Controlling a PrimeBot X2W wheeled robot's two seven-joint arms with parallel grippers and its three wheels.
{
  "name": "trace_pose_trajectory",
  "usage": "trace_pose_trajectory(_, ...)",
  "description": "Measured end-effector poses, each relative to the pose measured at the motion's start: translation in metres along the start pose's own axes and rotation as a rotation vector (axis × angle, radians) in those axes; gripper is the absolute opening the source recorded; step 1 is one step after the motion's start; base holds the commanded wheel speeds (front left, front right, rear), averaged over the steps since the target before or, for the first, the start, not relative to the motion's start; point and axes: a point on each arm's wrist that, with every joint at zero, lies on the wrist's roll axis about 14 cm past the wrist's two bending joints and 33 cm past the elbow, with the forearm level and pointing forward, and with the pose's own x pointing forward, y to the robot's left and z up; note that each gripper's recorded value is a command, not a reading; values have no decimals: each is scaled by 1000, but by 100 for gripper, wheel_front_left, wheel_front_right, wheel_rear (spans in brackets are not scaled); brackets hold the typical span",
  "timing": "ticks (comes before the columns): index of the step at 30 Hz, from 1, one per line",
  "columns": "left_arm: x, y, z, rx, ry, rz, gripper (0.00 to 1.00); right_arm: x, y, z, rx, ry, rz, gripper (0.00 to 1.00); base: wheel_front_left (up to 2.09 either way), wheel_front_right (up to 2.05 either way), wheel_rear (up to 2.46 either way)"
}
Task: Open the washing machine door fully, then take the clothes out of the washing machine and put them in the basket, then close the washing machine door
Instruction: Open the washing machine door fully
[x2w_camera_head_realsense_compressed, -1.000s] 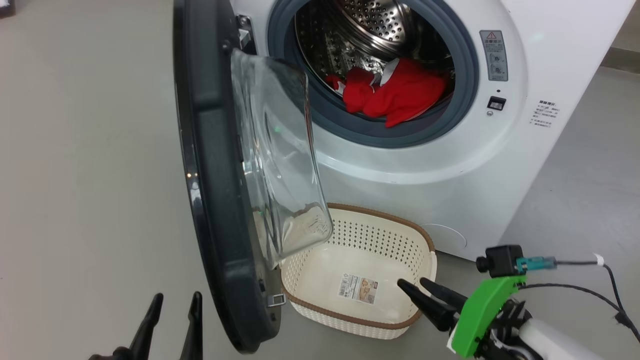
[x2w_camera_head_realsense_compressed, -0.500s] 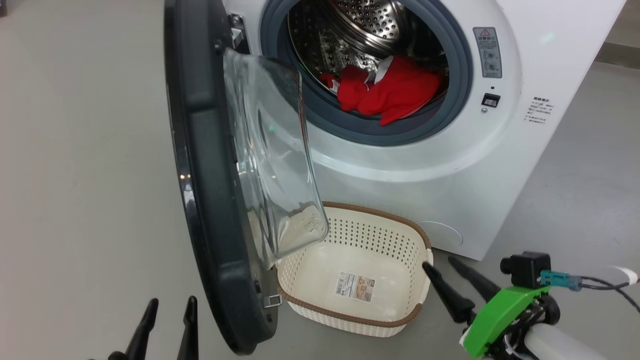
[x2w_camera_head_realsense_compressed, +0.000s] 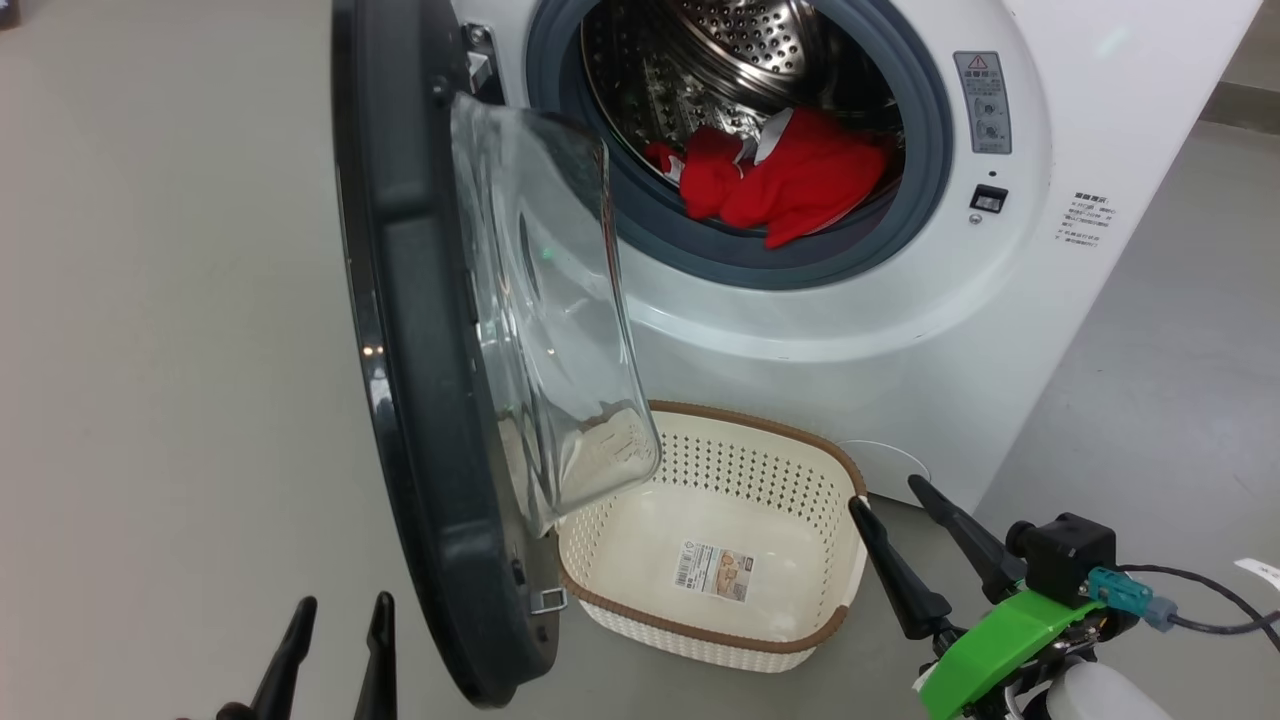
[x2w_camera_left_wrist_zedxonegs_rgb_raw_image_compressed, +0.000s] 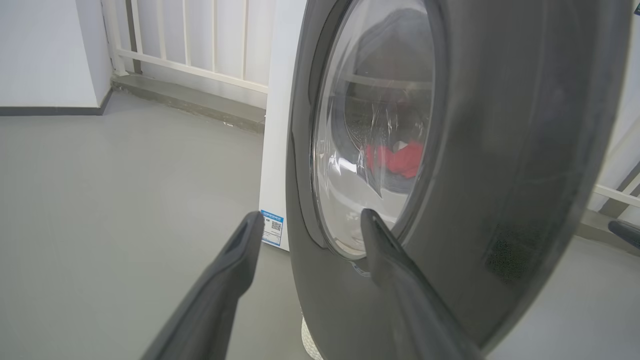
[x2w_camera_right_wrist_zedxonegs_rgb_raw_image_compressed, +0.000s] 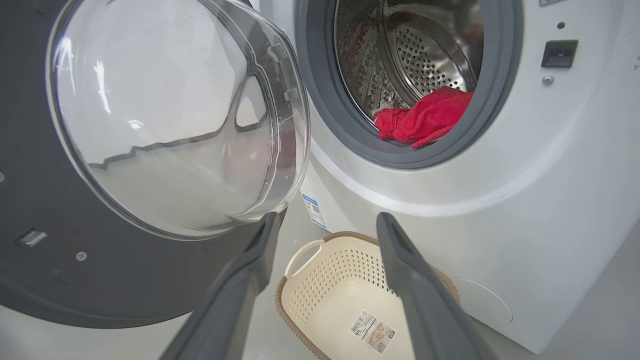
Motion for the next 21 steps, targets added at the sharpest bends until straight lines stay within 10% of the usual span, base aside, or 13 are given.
trace_pose_trajectory(21, 0, -2, 2, -5, -11, -9, 100, -22, -11, -5, -59, -28, -100, 100, 0, 0, 0)
